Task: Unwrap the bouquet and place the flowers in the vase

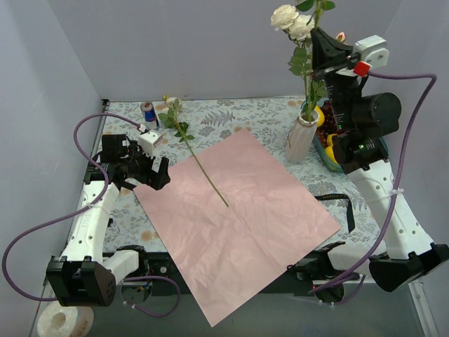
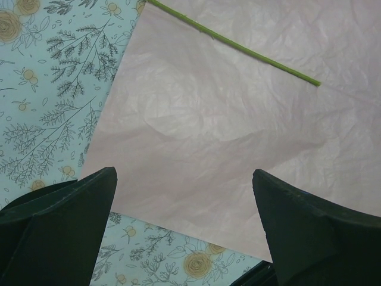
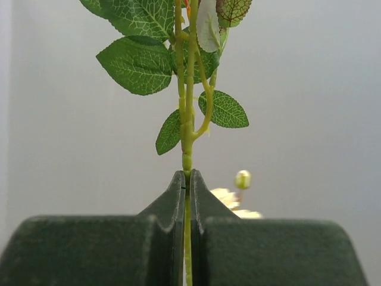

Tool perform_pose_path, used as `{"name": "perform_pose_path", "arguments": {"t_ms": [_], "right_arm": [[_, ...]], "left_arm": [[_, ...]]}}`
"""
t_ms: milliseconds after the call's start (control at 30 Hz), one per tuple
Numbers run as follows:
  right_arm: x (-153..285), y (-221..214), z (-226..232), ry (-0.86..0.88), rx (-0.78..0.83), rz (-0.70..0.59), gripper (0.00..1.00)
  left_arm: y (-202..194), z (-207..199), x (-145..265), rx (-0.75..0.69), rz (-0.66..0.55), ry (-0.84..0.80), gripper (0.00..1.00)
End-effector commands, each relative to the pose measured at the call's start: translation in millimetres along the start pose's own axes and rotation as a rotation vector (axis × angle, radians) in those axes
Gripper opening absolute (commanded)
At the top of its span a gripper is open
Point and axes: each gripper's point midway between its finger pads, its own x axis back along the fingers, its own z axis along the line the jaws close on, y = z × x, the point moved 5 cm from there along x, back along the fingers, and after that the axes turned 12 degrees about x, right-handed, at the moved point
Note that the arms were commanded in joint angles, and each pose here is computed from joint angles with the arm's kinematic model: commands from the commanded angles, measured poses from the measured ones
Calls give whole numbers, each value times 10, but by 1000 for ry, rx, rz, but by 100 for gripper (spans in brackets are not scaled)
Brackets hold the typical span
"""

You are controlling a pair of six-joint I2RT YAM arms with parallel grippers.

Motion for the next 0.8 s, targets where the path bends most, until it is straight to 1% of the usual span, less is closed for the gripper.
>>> {"name": "perform_pose_path", "arguments": {"t_ms": [0,33,133,200,233,433,567,767], "right_arm": [[94,100,-498,-203,102,-107,1],[135,24,-511,-210,104,-97,1],[202,26,-647,-260,107,-135,1],[232,-62,-732,-293,105,-122,1],[234,-65,-758,-307,91,-137,1],[318,-277,-945,-399,39,-137,1],[298,-342,-1010,-412,-5,-145,1],[260,-316,-1071,-427,-11,-182,1]], "left_arm": [[12,25,-2,-25,-5,7,98],[19,25,-4,-25,-7,6,98],[42,22,-13,-22,-7,-2,98],[47,26,-22,-20,-4,-4,98],[49,27,-27,-22,-3,-4,98],[35,47,-39,-23,6,2,98],[48,58,-57,-19,10,1,98],[-18,42,-35,-17,28,1,98]]}}
